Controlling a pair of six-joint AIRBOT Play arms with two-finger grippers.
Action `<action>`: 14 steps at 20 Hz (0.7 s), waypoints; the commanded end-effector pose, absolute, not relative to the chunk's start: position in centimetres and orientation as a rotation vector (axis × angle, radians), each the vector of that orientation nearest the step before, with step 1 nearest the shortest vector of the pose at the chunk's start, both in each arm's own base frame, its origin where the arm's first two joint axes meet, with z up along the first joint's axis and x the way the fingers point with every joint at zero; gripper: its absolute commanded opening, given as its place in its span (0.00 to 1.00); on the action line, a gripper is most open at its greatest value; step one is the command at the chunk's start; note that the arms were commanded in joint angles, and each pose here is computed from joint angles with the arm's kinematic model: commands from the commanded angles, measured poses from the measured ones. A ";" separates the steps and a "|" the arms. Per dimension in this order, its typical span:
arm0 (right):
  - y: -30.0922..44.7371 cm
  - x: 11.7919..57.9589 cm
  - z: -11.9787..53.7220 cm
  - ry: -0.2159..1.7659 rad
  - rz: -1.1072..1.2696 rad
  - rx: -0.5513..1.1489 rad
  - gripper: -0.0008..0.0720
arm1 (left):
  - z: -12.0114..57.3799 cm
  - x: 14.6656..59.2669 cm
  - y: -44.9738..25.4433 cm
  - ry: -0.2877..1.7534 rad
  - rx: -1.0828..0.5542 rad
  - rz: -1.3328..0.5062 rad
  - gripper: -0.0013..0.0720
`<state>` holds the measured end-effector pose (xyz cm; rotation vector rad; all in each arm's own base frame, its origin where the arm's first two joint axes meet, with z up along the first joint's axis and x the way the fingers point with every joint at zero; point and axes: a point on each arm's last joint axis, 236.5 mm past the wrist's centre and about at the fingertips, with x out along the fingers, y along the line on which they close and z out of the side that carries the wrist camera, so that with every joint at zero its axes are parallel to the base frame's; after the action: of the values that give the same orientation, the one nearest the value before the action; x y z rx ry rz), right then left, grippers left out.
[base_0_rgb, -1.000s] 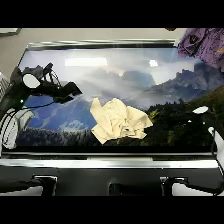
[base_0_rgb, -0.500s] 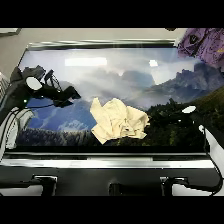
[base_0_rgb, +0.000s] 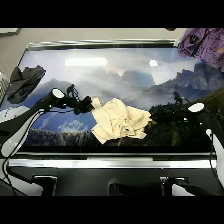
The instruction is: Fold the clothes and pants, and hang the long-sleeved shirts on hangers.
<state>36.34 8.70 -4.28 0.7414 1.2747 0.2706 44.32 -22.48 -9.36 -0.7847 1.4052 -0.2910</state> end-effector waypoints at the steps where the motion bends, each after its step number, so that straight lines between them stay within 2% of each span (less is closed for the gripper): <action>1: 8.8 36.4 -1.8 1.215 0.292 0.718 0.05 | -8.9 45.2 -23.1 1.381 -0.794 -0.323 0.04; 4: 8.6 37.9 3.4 1.087 0.329 0.663 0.05 | -2.0 48.7 -20.7 1.227 -0.740 -0.388 0.03; 8: 8.1 40.8 19.3 0.738 0.399 0.523 0.05 | 16.4 51.8 -15.1 0.861 -0.566 -0.442 0.03; 11: 7.3 38.2 31.5 0.513 0.393 0.340 0.05 | 30.7 48.7 -11.7 0.567 -0.434 -0.437 0.04; 14: 6.3 32.2 40.7 0.315 0.325 0.182 0.05 | 40.3 42.0 -9.5 0.357 -0.339 -0.397 0.04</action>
<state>37.55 7.28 32.35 0.3212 0.4907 0.3907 47.94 -12.11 31.11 -0.4479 0.5586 -0.4472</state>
